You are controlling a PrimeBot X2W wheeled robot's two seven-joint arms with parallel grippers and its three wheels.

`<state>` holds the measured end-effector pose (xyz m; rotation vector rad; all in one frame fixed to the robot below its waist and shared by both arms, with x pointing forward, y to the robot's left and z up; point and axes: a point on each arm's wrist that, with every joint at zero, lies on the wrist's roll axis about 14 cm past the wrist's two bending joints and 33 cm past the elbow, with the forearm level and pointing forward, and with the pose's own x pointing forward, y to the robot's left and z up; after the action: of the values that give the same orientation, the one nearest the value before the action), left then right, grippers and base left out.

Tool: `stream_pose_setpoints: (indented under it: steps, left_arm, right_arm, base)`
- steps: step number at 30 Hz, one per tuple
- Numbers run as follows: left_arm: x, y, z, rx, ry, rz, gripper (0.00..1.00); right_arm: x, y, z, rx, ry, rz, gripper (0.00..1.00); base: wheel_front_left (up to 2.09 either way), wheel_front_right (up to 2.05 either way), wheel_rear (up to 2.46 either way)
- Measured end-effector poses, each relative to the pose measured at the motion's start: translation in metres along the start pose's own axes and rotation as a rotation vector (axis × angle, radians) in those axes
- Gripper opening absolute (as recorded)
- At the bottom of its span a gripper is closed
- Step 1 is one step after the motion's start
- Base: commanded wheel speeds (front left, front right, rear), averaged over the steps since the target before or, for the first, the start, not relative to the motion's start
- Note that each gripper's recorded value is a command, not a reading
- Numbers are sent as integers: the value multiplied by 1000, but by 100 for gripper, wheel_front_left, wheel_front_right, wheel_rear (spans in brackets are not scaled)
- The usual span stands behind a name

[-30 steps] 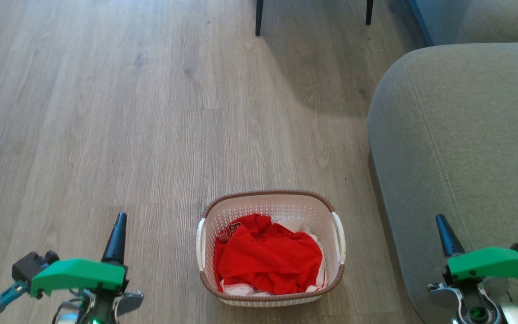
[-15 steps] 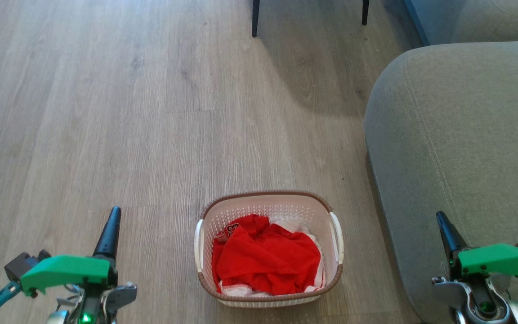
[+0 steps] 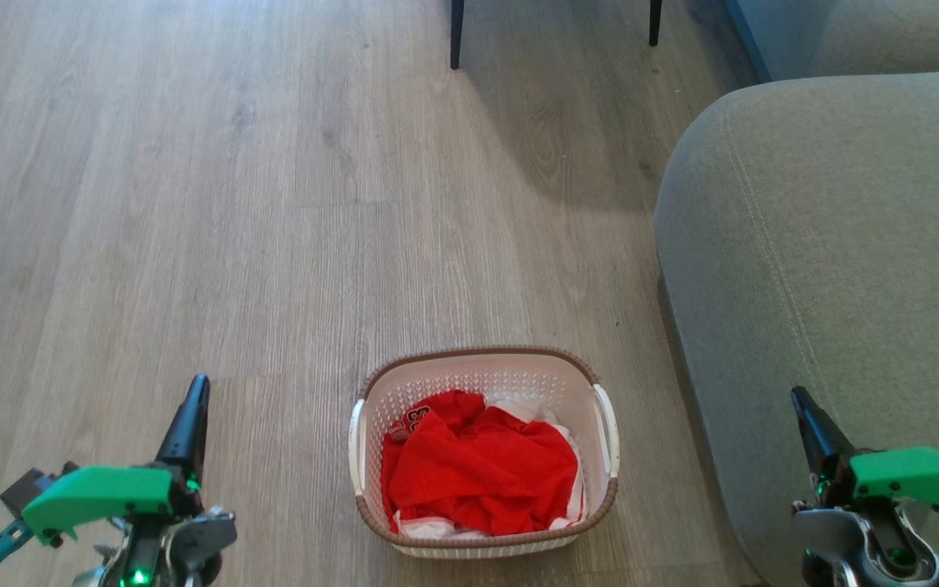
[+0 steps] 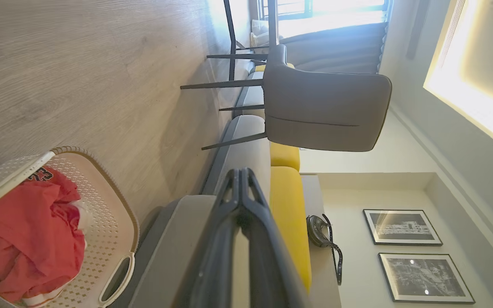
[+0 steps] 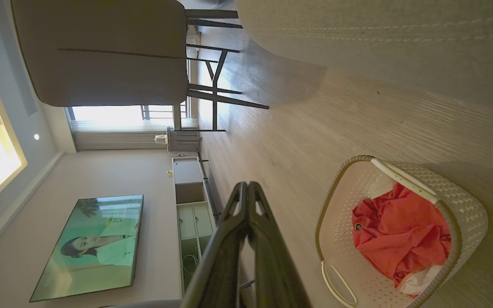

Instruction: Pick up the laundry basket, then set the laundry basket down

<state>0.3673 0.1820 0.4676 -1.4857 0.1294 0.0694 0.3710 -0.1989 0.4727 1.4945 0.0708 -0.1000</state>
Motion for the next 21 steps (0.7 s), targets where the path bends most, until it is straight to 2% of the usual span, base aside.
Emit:
stream_pose_setpoints:
  steps: [10, 21]
  left_arm:
    - [4, -7, 6, -90, -9, -28, 0]
    - [4, -7, 6, -91, -11, -28, 0]
  right_arm:
    - [0, 1, 3, 92, -1, 7, 0]
    - [3, 6, 4, 94, -4, 20, 0]
  base:
    - [0, 0, 0]
    - [0, 0, 0]
